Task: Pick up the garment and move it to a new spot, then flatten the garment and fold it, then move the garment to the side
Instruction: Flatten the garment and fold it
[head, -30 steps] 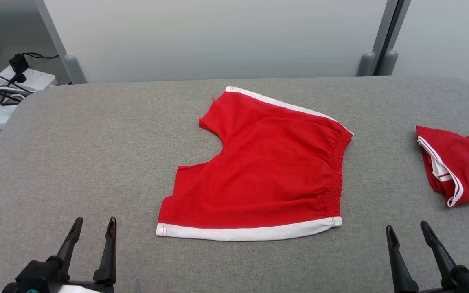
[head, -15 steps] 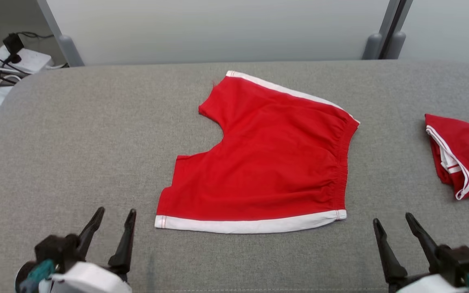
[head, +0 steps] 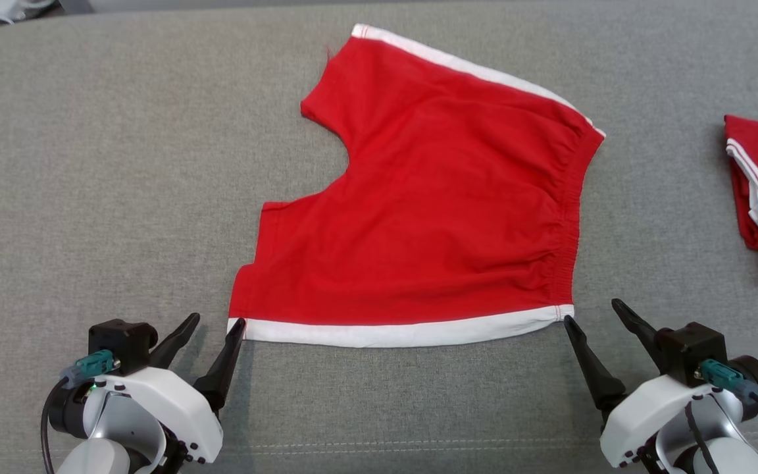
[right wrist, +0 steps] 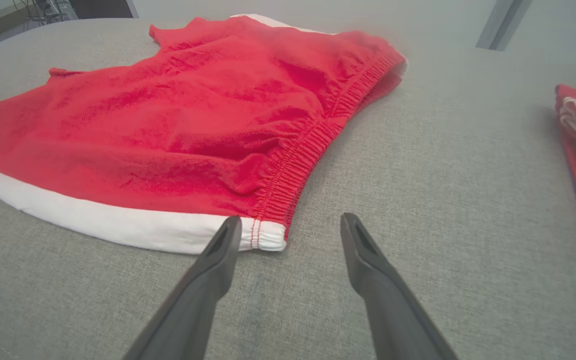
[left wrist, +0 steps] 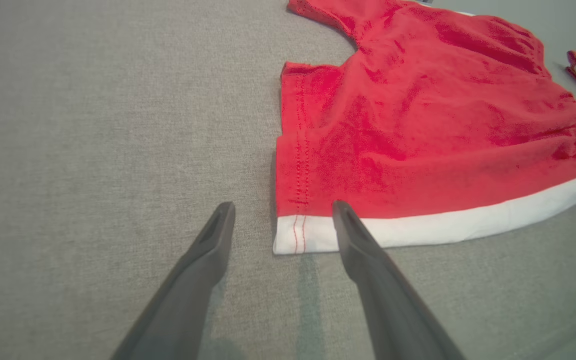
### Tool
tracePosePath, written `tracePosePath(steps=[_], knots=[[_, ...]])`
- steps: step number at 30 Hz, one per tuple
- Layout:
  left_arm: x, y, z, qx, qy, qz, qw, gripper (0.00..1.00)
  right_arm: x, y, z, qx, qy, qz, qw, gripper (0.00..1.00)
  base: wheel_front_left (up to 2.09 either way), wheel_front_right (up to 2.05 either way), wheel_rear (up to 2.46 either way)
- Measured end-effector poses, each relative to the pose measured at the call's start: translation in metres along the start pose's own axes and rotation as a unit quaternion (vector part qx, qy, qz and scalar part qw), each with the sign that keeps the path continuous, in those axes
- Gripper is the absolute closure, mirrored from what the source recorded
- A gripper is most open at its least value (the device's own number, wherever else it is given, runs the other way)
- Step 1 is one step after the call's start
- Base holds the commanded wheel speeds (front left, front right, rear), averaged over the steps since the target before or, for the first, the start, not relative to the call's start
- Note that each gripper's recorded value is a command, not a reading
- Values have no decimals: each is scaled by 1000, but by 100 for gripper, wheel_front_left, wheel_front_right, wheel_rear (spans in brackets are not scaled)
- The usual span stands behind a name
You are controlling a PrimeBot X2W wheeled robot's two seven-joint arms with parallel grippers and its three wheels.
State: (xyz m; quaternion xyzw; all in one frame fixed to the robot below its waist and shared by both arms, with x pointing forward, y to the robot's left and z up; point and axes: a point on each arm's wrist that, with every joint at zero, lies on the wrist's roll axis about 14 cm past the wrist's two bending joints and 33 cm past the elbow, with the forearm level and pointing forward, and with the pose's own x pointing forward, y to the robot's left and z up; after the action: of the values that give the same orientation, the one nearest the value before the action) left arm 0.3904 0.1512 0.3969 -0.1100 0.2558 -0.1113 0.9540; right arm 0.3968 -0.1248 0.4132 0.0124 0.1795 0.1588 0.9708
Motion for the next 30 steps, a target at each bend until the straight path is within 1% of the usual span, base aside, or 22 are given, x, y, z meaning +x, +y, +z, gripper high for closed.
tracePosePath(steps=[7, 10, 11, 12, 13, 14, 19, 23, 26, 30], knots=[[14, 3, -29, -14, 59, -6, 998, 0, 17, 4, -22, 3, 36, 18, 999, 0, 0, 0, 0], [17, 3, -32, -22, 66, -11, 998, 0, 24, 8, -26, 2, 43, 27, 999, 0, 0, 0, 0], [19, 3, -31, -23, 64, -11, 998, 6, 26, 9, -27, 3, 43, 29, 999, 0, 0, 0, 0], [20, 2, -30, -25, 64, -14, 998, 25, 28, 9, -28, 3, 44, 30, 999, 24, 0, 0, 0], [21, 1, -30, -25, 66, -18, 997, 64, 30, 9, -29, 2, 46, 31, 998, 64, 0, 0, 0], [22, 1, -30, -26, 66, -20, 997, 100, 31, 9, -30, 1, 47, 33, 998, 100, 0, 0, 0], [24, -3, -35, -34, 86, -29, 995, 100, 36, 11, -31, 4, 48, 38, 998, 100, 0, 0, 0], [22, -5, -34, -34, 84, -32, 995, 100, 33, 10, -31, 21, 46, 32, 998, 100, 0, 0, 0], [12, -7, -38, -39, 88, -33, 995, 100, 21, 10, -37, 35, 49, 25, 998, 100, 0, 0, 0], [-12, -7, -54, -59, 111, -25, 992, 100, -4, 15, -50, 60, 66, 16, 996, 100, 0, 0, 0]])
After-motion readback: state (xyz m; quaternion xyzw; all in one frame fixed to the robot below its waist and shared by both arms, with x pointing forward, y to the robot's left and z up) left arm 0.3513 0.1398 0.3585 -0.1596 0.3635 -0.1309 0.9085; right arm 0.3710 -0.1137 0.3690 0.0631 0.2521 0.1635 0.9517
